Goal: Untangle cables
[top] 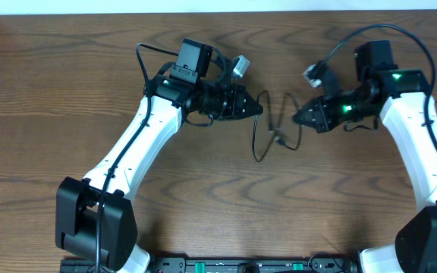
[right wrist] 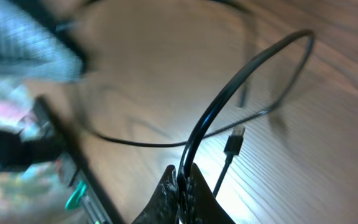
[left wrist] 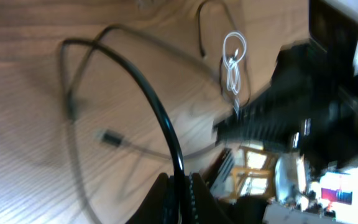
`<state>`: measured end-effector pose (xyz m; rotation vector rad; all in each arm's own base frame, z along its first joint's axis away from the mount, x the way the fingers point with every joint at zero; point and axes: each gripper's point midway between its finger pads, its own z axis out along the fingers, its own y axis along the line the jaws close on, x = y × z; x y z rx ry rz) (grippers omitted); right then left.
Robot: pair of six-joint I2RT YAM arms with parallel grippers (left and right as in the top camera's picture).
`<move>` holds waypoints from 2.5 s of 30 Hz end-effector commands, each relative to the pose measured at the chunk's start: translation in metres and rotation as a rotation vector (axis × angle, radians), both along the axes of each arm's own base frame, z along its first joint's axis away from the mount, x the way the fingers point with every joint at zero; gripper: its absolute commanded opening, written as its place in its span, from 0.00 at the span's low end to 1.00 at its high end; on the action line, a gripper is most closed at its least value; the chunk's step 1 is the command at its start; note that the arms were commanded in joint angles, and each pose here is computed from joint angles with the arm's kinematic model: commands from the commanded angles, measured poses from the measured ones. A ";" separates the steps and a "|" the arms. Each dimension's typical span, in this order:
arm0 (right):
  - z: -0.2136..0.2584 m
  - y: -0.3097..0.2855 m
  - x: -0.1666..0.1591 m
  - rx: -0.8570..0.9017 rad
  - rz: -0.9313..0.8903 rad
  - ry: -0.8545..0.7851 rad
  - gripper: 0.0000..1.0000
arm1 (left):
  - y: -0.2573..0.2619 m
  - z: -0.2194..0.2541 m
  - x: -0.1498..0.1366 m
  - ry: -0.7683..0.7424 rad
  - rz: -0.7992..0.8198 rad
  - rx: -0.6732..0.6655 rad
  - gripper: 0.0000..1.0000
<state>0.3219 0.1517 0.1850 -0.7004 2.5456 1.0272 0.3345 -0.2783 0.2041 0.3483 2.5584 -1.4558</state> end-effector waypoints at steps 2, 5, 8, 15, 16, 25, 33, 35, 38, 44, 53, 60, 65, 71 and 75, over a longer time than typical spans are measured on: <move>0.020 0.040 -0.016 0.150 0.193 -0.091 0.05 | -0.006 0.011 0.007 0.150 0.103 -0.055 0.08; 0.021 0.052 -0.019 0.155 0.230 -0.111 0.04 | -0.008 0.015 0.011 0.215 0.151 -0.072 0.08; 0.022 0.062 -0.024 0.159 0.264 -0.120 0.01 | -0.008 0.017 0.013 0.271 0.188 -0.083 0.08; 0.017 0.072 -0.027 0.121 0.301 -0.145 0.07 | -0.006 0.014 0.016 0.280 0.220 -0.068 0.07; 0.014 0.070 -0.026 0.097 0.294 -0.146 0.09 | -0.005 0.011 0.018 0.268 0.227 -0.056 0.08; -0.021 0.032 -0.007 -0.202 0.090 -0.062 0.17 | -0.002 0.001 0.018 0.269 0.262 -0.001 0.08; -0.011 0.055 -0.020 -0.095 0.166 -0.057 0.39 | -0.008 -0.001 0.016 0.294 0.282 0.009 0.08; -0.010 0.060 -0.022 -0.093 0.180 -0.062 0.40 | -0.008 -0.001 0.016 0.321 0.298 0.007 0.08; -0.010 0.064 -0.023 -0.091 0.192 -0.070 0.40 | -0.008 -0.001 0.016 0.378 0.333 0.001 0.08; -0.009 0.067 -0.025 -0.090 0.201 -0.075 0.40 | -0.010 0.004 0.020 0.450 0.388 -0.031 0.08; -0.008 0.070 -0.020 -0.083 0.195 -0.092 0.28 | -0.023 0.027 0.019 0.499 0.335 -0.139 0.08; -0.020 0.062 -0.016 -0.147 0.175 -0.083 0.01 | -0.022 0.027 0.020 0.445 0.311 -0.133 0.08; -0.041 0.017 0.008 -0.421 -0.039 -0.073 0.01 | -0.014 0.011 0.022 0.214 0.241 -0.039 0.37; -0.046 -0.038 0.031 -0.670 -0.223 -0.121 0.01 | 0.054 -0.063 0.009 0.210 0.402 0.433 0.58; -0.022 -0.087 0.054 -0.849 -0.367 -0.221 0.01 | 0.110 -0.089 -0.007 0.211 0.490 0.751 0.59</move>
